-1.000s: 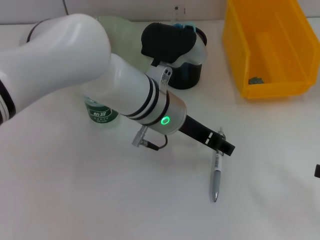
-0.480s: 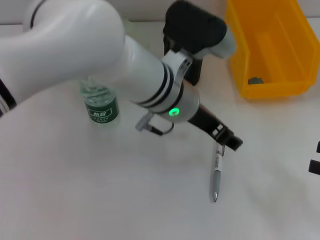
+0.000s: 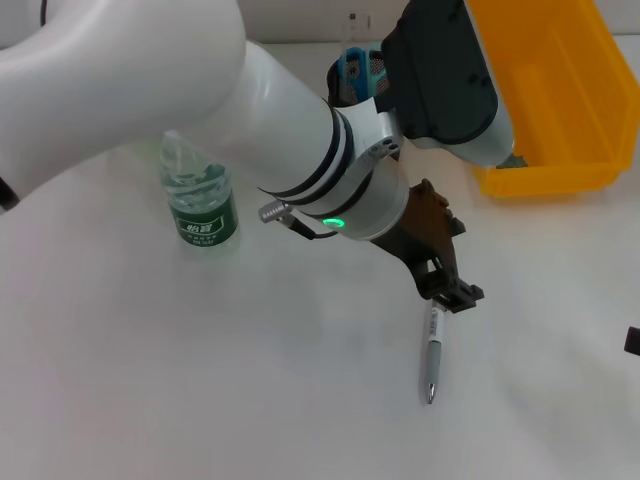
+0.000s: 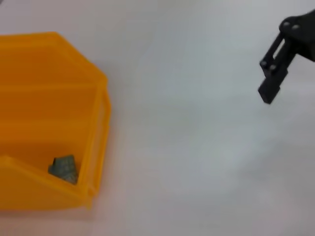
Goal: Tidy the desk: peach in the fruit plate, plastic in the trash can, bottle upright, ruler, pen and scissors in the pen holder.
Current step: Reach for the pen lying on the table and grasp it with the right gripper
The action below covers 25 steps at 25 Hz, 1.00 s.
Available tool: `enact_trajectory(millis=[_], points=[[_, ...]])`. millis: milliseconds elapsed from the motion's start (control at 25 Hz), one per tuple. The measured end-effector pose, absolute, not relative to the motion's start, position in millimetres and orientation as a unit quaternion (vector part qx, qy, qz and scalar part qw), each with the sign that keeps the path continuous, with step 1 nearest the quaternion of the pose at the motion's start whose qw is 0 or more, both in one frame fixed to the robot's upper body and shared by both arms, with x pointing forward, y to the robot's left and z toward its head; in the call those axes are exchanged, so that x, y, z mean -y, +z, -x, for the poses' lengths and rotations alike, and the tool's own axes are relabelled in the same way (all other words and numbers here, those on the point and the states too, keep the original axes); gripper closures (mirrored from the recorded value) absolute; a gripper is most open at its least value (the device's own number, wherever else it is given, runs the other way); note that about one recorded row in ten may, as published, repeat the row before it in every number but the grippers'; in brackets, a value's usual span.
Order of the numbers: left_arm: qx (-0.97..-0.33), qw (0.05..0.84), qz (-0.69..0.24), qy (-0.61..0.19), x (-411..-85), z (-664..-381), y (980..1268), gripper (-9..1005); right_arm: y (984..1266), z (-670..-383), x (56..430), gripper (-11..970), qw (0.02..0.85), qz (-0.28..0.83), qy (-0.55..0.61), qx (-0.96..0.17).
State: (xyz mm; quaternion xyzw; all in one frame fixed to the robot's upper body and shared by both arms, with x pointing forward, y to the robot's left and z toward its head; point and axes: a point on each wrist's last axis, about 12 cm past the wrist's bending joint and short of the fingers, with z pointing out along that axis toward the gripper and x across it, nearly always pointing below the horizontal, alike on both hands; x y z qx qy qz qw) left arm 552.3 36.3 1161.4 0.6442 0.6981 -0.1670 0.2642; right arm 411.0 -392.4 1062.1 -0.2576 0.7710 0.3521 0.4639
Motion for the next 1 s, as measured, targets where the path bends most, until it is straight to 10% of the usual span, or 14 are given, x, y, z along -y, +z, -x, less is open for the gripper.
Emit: enact_trajectory(millis=[640,1000], points=[[-0.828,0.207,-0.477,-0.208,-51,-559,1144,261,1067,-421,391,354,0.458,0.255,0.362,-0.771],[-0.765,0.359,-0.459,-0.274,-113,-539,1144,261,1090,-443,392,354,0.402,0.262,0.358,-0.801]])
